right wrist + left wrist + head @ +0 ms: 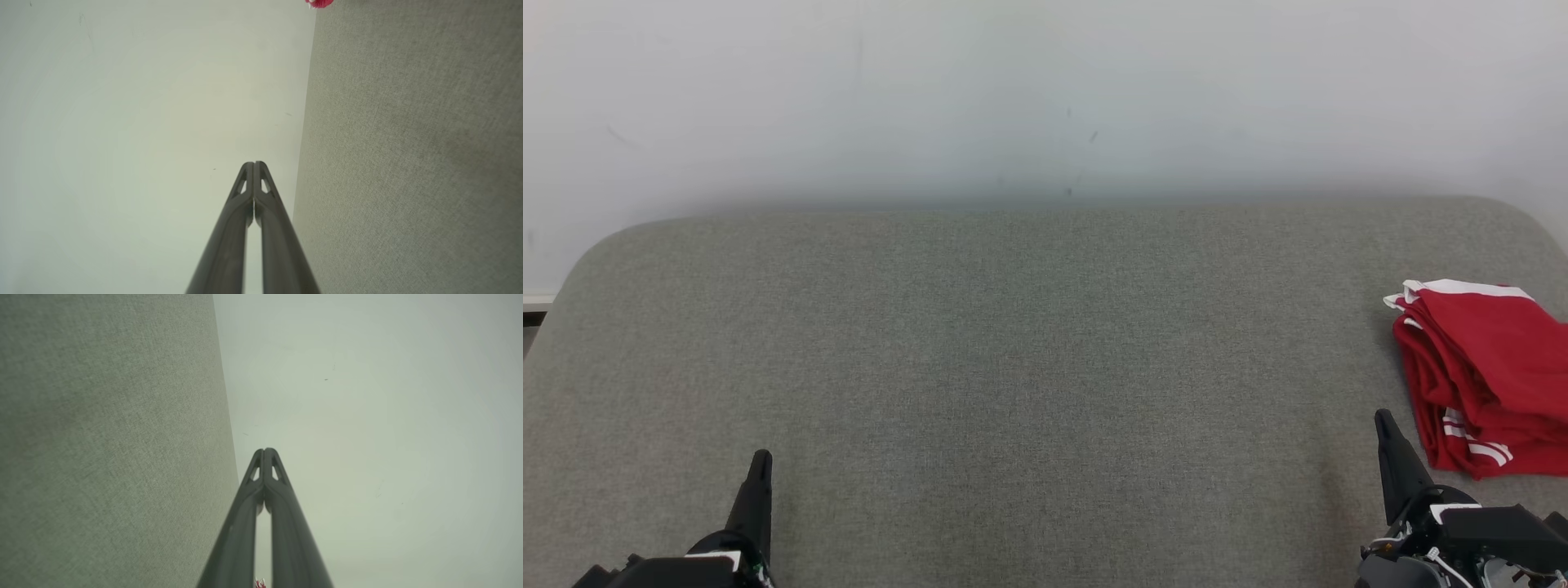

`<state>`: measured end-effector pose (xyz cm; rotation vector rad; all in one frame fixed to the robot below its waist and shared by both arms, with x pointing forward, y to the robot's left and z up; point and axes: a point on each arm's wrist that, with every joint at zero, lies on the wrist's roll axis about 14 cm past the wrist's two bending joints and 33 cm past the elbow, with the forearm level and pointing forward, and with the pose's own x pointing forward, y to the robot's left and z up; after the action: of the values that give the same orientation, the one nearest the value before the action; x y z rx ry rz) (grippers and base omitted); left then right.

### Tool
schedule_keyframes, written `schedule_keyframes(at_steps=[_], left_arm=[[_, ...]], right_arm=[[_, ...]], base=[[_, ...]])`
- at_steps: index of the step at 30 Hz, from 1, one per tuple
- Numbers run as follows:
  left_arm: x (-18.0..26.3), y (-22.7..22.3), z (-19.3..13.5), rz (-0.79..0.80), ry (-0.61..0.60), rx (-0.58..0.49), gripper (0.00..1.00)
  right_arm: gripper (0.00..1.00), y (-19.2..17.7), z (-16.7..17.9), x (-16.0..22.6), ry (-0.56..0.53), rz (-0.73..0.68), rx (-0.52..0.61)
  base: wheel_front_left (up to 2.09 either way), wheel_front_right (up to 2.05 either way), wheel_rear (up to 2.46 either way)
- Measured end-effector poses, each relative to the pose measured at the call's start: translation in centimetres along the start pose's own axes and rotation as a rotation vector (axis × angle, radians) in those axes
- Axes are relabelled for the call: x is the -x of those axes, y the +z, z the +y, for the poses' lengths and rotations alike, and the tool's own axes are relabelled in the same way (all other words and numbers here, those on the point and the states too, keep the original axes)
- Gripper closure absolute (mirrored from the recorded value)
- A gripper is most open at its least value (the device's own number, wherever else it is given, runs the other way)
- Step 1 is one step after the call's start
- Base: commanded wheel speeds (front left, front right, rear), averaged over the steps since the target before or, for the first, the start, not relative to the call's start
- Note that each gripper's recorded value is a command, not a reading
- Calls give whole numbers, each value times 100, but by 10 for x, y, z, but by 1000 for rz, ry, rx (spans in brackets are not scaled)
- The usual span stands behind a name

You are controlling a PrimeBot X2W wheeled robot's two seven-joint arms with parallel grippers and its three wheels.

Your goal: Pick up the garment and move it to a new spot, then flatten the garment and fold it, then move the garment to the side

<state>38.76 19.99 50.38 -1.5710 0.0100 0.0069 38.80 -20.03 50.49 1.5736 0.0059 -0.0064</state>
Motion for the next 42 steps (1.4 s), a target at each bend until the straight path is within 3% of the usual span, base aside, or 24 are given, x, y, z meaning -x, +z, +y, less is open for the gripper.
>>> schedule_keyframes(at_steps=[42], left_arm=[[0,0,0,0,-1,1,100]], right_arm=[[100,0,0,0,1,0,0]], base=[[0,0,0]])
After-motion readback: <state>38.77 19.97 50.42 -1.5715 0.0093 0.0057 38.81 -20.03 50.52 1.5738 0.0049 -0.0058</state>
